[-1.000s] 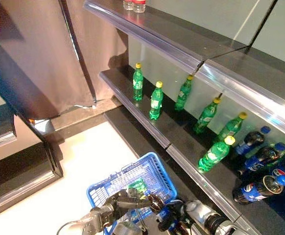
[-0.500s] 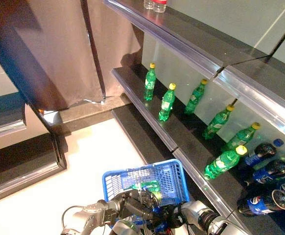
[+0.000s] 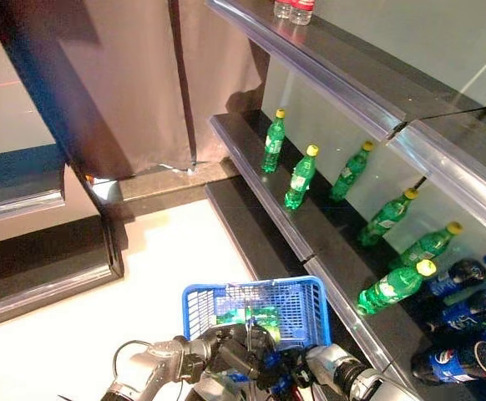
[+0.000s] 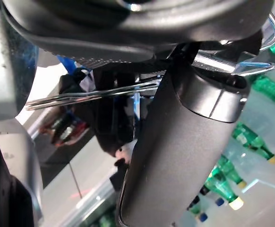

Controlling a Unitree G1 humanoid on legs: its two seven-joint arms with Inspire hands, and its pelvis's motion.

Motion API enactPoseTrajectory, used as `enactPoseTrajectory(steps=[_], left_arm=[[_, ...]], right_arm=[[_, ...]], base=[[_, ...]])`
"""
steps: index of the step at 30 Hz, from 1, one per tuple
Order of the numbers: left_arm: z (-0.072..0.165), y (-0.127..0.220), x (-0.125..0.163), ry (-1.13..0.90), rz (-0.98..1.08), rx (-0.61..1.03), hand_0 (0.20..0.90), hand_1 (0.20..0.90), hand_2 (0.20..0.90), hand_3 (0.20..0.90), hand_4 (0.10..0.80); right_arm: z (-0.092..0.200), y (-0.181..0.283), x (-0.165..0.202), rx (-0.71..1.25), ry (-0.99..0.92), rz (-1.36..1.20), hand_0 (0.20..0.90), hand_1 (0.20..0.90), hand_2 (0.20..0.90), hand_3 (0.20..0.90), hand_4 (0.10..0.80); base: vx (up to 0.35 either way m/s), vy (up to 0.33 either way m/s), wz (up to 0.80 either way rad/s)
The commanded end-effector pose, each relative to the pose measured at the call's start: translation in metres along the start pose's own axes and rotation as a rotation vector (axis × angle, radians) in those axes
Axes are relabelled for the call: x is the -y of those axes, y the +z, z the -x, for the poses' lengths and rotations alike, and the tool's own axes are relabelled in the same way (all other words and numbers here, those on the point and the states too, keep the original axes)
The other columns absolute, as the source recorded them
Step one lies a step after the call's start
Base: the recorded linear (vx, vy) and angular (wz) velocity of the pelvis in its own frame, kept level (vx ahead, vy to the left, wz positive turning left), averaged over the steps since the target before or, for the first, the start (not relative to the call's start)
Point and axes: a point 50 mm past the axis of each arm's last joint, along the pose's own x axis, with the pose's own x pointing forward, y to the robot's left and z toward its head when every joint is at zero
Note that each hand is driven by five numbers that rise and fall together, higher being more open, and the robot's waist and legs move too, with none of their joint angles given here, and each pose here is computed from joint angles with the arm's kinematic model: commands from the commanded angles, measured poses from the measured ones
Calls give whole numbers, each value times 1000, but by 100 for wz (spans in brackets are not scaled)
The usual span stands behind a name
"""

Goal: Pick up the drink and place into the basket.

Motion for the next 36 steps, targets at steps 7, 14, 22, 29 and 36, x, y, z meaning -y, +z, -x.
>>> enactPoseTrajectory(steps=[7,14,22,29,36], left_arm=[[-10,16,110,-713,-168,111,300,300,300,200,100],[-10,16,100,-651,-97,98,300,300,300,200,100],[-14,4,103,-645,-60,120,300,300,300,200,100],[-15,8,101,-632,-53,112,300,300,300,200,100],[-11,7,98,-623,-15,110,300,300,300,200,100]], right_arm=[[34,107,23,379,-233,21,300,300,300,200,100],[40,118,27,496,-256,-160,300,300,300,200,100],[30,90,31,348,-331,-57,300,300,300,200,100],[18,73,20,402,-134,-547,300,300,300,200,100],[26,74,37,505,-264,-508,300,300,300,200,100]], base=[[52,-12,12],[59,25,0],[26,19,0],[40,-27,-2],[15,7,-3]])
